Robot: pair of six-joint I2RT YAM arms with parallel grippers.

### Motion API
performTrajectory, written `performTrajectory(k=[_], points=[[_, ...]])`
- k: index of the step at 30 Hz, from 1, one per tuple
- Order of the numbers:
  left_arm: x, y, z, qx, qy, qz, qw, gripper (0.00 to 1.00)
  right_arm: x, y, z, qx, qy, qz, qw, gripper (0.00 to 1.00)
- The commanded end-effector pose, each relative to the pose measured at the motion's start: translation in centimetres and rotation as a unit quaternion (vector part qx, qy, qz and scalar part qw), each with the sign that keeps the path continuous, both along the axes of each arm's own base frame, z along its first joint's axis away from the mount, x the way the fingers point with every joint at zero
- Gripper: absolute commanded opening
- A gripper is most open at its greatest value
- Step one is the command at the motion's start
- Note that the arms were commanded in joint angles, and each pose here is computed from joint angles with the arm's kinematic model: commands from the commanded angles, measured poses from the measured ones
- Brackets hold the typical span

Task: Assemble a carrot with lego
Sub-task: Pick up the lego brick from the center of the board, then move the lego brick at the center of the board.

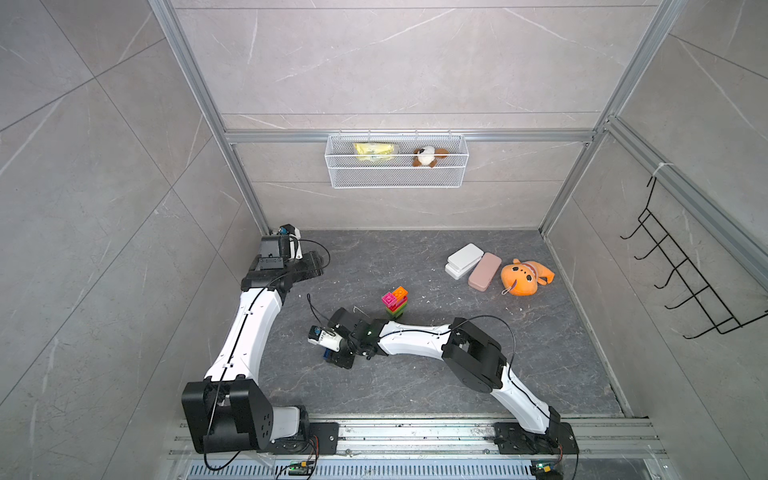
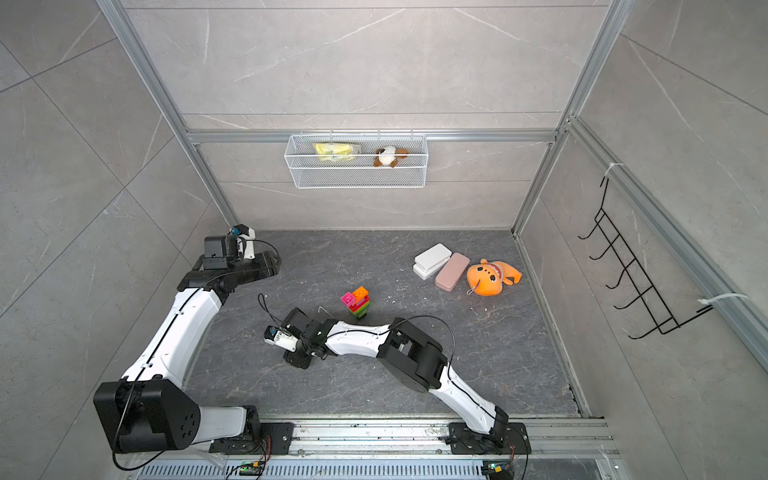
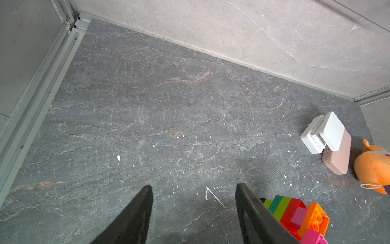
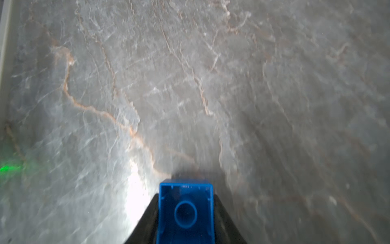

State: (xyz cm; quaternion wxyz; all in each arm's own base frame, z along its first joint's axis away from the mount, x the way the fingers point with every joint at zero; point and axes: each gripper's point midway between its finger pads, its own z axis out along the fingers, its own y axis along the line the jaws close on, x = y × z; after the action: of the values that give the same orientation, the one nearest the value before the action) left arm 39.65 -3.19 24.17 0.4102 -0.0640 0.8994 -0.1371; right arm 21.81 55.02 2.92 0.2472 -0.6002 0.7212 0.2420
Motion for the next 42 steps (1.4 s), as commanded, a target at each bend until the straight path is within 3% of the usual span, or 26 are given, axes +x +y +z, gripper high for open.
performTrajectory(k=[1, 5, 8, 14, 20, 25, 33, 42], points=[[-0.2, -0.4, 2.6, -0.007, -0.053, -0.013, 0.998, 0.72, 0.0, -0.9, 5.0, 0.04, -0.015, 0.004, 0.999, 0.31], [-0.7, -2.3, 3.1, -0.042, -0.077, -0.056, 0.995, 0.82, -0.4, -5.3, 8.2, 0.051, -0.017, -0.014, 0.998, 0.29], [-1.3, -4.6, 2.7, -0.061, -0.091, -0.11, 0.988, 0.81, -0.9, -10.4, 10.9, 0.069, -0.003, -0.038, 0.997, 0.29], [-3.6, -10.9, 0.0, 0.003, -0.101, -0.231, 0.968, 0.83, -0.3, -20.9, 16.0, 0.096, 0.02, -0.112, 0.989, 0.28], [-5.5, -16.5, -2.6, 0.075, -0.097, -0.291, 0.949, 0.92, 3.2, -27.9, 18.0, 0.104, 0.022, -0.218, 0.97, 0.28], [-6.3, -19.8, -4.5, 0.094, -0.104, -0.313, 0.939, 0.97, 5.2, -30.5, 17.3, 0.107, 0.049, -0.266, 0.957, 0.28], [-6.5, -22.2, -7.3, 0.123, -0.106, -0.334, 0.929, 0.98, 5.7, -31.4, 15.8, 0.108, 0.082, -0.28, 0.95, 0.28], [-6.2, -22.7, -10.0, 0.129, -0.112, -0.344, 0.923, 0.75, 5.9, -31.8, 15.3, 0.109, 0.091, -0.287, 0.948, 0.27]])
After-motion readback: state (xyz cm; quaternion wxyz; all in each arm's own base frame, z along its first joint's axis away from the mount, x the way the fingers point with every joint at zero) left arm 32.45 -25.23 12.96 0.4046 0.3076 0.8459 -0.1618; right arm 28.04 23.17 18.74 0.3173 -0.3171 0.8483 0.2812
